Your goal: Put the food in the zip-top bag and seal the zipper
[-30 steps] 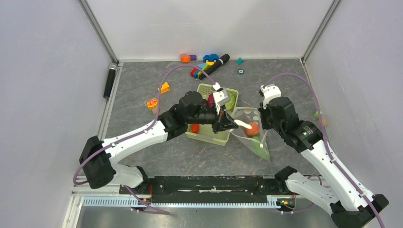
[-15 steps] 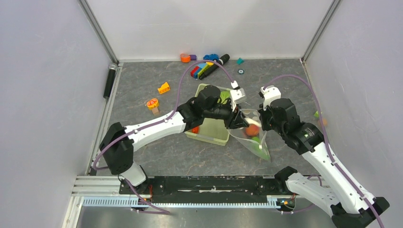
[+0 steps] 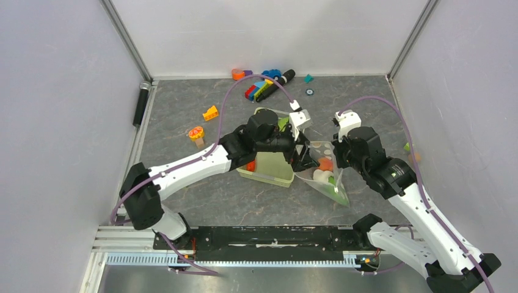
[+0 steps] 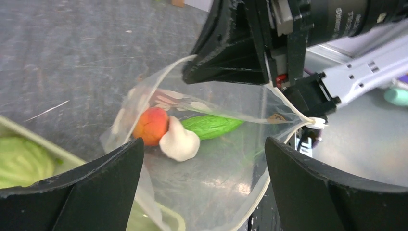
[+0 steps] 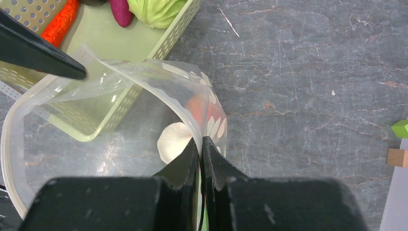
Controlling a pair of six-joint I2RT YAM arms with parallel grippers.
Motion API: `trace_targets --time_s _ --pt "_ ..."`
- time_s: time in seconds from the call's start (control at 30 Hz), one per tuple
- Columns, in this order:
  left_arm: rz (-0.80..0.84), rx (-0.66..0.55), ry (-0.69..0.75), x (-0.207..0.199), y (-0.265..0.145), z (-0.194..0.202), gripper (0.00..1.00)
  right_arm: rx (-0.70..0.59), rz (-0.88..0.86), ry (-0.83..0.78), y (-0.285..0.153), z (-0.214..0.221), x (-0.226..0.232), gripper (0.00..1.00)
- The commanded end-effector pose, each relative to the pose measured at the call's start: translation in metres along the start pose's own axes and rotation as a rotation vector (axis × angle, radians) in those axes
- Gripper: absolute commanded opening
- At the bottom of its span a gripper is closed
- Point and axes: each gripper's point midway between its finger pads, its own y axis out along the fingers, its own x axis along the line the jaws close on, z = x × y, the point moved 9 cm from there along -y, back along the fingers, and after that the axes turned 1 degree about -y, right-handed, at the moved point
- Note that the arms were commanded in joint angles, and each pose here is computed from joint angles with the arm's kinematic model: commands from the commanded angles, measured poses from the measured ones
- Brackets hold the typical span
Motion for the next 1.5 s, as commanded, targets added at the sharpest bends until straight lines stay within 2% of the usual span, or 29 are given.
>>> trace_targets --time_s 0.0,0.17,0.4,0.57,0.77,0.9,1.23,1.47 --pt "-0.2 -0.069 -0.054 -0.002 -0.024 -0.017 1.0 -0.039 0.025 -0.006 -0.001 -0.005 -0.003 0.1" --pt "-0.59 -0.071 -0.203 0.026 -0.04 -0.007 1.0 -0.034 0.032 -0.004 0.0 -0.004 -0.004 0.1" --pt "-0.855 -0.036 -0.428 0.075 -0.046 0.019 1.0 -0.03 0.037 -0.005 0.0 -0.003 -0.004 0.11" --pt "-1.052 -0.033 -0.504 0.104 -0.041 0.034 1.0 -0.031 0.039 -0.007 0.0 -0.003 -0.004 0.11" --pt "-1.191 -0.061 -0.645 0.132 -0.034 0.05 1.0 -0.026 0.035 -0.008 0.001 -0.001 -0.004 0.11" --pt "-1.283 -0.123 -0.719 0.145 -0.031 0.054 1.0 -0.028 0.04 -0.005 0.001 -0.001 -0.005 0.11" --pt "-1.429 -0.21 -0.856 0.158 -0.025 0.071 1.0 -0.03 0.052 -0.008 0.0 0.0 -0.006 0.11" --pt "-1.488 -0.255 -0.901 0.17 -0.016 0.082 0.99 -0.029 0.054 -0.008 0.0 0.001 -0.006 0.11"
